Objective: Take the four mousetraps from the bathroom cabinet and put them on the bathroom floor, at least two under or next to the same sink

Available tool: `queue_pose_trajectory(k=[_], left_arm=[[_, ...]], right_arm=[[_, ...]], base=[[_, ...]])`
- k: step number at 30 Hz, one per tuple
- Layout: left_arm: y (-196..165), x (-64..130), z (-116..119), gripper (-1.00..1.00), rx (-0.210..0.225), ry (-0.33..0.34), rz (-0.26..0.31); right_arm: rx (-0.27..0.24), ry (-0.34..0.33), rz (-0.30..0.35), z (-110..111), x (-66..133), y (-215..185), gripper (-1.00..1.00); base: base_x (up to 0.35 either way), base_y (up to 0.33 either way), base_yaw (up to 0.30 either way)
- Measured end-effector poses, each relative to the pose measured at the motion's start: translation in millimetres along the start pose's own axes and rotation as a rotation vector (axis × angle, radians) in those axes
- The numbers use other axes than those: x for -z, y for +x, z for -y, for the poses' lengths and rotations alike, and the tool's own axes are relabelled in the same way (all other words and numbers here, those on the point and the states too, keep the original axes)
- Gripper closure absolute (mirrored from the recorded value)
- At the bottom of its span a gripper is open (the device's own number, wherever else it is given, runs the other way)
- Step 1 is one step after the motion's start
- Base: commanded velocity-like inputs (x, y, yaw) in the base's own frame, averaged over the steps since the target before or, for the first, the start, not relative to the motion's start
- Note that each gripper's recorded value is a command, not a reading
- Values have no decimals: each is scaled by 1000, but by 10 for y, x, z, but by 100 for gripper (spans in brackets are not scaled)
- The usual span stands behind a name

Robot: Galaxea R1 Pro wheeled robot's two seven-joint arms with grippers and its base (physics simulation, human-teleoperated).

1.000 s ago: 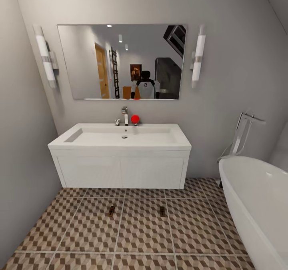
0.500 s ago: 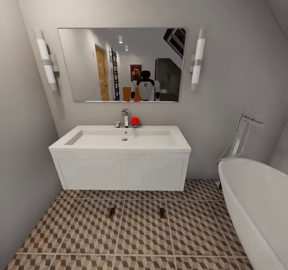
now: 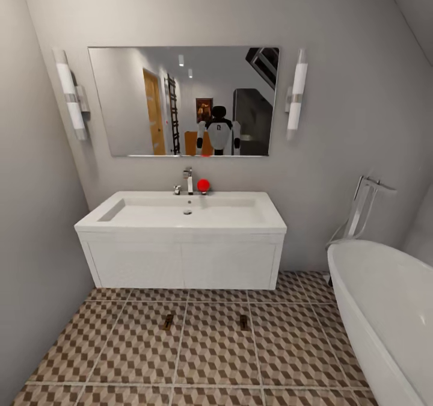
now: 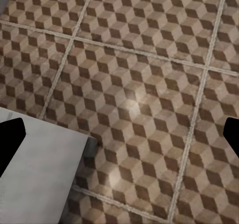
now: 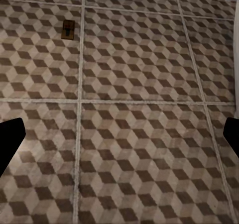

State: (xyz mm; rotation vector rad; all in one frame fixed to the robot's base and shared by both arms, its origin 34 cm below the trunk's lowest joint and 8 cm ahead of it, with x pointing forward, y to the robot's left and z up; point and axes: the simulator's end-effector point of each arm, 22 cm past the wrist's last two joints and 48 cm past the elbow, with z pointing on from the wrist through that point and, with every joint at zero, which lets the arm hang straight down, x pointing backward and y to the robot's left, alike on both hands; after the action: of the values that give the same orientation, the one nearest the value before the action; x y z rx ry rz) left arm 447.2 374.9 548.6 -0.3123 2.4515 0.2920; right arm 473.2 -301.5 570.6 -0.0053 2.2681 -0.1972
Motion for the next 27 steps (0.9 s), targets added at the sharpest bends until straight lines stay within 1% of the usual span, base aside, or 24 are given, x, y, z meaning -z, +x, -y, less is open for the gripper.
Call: queue_pose_trajectory(k=[27], left_arm=[[-241,319,-52,-100,0,2,1]], right_arm=[[0,0,-1,56,269,-293,-100]], base=[[0,0,0]])
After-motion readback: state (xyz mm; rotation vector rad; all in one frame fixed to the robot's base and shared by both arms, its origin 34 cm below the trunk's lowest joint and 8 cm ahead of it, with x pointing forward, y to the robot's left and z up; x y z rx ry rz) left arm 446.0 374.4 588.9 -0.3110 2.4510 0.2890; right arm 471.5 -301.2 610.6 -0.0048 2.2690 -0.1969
